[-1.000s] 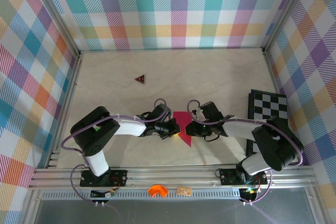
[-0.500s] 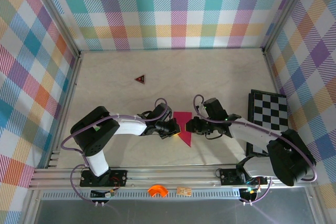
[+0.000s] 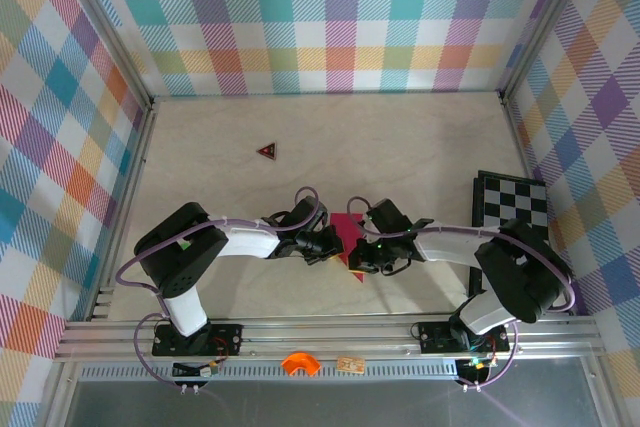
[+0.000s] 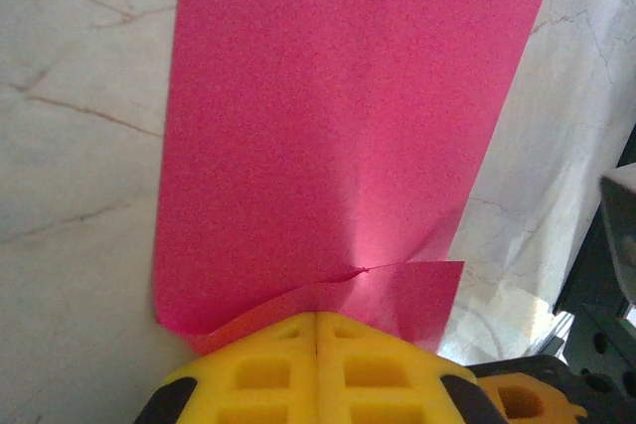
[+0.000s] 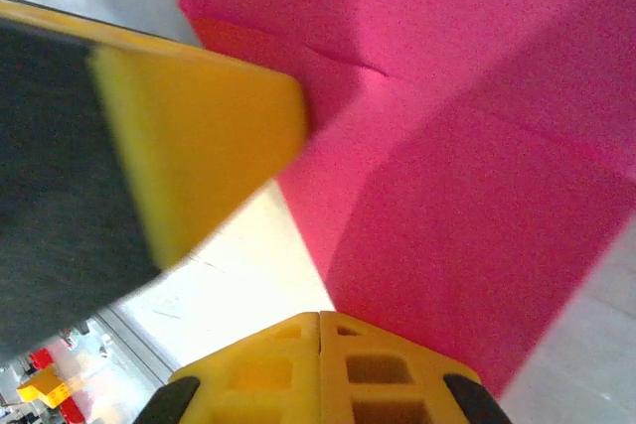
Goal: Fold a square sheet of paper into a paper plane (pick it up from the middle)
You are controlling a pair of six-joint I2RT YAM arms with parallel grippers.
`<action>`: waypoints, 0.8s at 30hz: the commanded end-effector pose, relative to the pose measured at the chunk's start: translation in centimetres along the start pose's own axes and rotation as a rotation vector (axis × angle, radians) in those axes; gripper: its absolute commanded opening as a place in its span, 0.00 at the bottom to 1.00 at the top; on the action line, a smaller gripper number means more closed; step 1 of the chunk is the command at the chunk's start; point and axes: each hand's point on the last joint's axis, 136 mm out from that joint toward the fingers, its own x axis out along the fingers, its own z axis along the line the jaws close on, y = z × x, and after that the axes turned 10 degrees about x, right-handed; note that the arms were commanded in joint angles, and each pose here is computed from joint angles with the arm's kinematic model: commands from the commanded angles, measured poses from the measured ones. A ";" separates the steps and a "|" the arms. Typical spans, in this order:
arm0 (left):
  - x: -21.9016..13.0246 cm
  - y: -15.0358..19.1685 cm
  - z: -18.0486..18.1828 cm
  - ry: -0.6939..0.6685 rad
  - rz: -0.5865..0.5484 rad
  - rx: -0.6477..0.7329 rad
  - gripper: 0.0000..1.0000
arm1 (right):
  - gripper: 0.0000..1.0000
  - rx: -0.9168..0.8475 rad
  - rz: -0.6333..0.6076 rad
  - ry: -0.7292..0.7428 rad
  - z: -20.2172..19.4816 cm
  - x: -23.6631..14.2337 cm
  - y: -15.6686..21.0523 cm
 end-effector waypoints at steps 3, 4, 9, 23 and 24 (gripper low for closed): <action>0.5 1.7 3.4 -0.127 0.055 -0.027 0.00 | 0.07 0.074 0.029 0.046 -3.3 -0.1 2.7; 0.5 1.7 3.5 -0.131 0.055 -0.029 0.00 | 0.07 0.079 0.032 0.042 -3.5 -0.2 2.9; 0.5 1.8 3.6 -0.134 0.056 -0.028 0.00 | 0.09 0.081 0.015 -0.020 -2.0 -1.2 3.2; 0.6 1.9 3.9 -0.140 0.062 -0.028 0.00 | 0.14 0.063 -0.024 -0.022 0.8 0.3 -0.9; 0.6 2.0 3.8 -0.140 0.064 -0.027 0.00 | 0.14 0.066 -0.011 -0.004 0.2 0.5 -0.6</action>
